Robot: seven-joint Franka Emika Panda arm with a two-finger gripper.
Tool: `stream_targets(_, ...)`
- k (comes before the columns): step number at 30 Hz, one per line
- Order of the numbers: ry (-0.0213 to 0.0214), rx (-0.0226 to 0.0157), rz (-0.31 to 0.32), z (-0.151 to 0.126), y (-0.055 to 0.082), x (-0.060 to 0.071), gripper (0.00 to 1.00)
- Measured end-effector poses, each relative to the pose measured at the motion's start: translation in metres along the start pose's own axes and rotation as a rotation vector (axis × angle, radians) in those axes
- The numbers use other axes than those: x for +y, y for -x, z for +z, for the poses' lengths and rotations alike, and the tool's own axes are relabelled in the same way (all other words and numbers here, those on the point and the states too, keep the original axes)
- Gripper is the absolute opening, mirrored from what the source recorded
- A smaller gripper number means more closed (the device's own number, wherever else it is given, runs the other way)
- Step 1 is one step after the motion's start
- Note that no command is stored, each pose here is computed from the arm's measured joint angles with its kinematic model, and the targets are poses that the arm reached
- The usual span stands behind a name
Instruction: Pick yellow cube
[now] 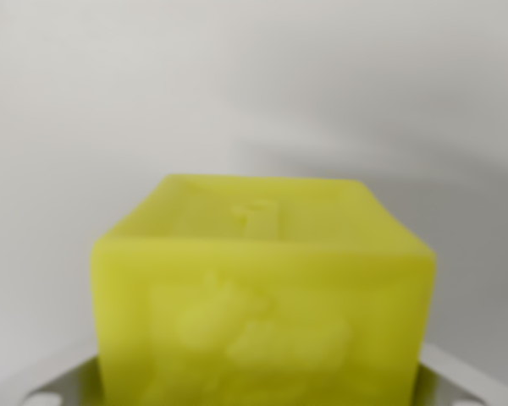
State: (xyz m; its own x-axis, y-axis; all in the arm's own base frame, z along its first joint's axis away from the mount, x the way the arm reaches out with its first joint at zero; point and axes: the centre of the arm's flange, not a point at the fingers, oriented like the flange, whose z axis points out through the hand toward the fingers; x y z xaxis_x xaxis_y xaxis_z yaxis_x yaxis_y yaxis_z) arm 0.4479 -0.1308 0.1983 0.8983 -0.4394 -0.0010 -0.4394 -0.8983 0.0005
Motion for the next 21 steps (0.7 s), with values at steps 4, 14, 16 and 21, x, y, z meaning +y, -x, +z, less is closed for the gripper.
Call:
stream_targets(4,0.0000,0.0002,0.000,-0.010,0.000,0.000,0.00)
stream_targets(14,0.0001,-0.0002,0.000,-0.035,0.000,0.000,0.00)
stream_targets(16,0.0001,-0.0003,0.000,-0.040,0.000,0.000,0.00)
stream_targets(21,0.0001,-0.0003,0.000,-0.053,0.000,0.000,0.00)
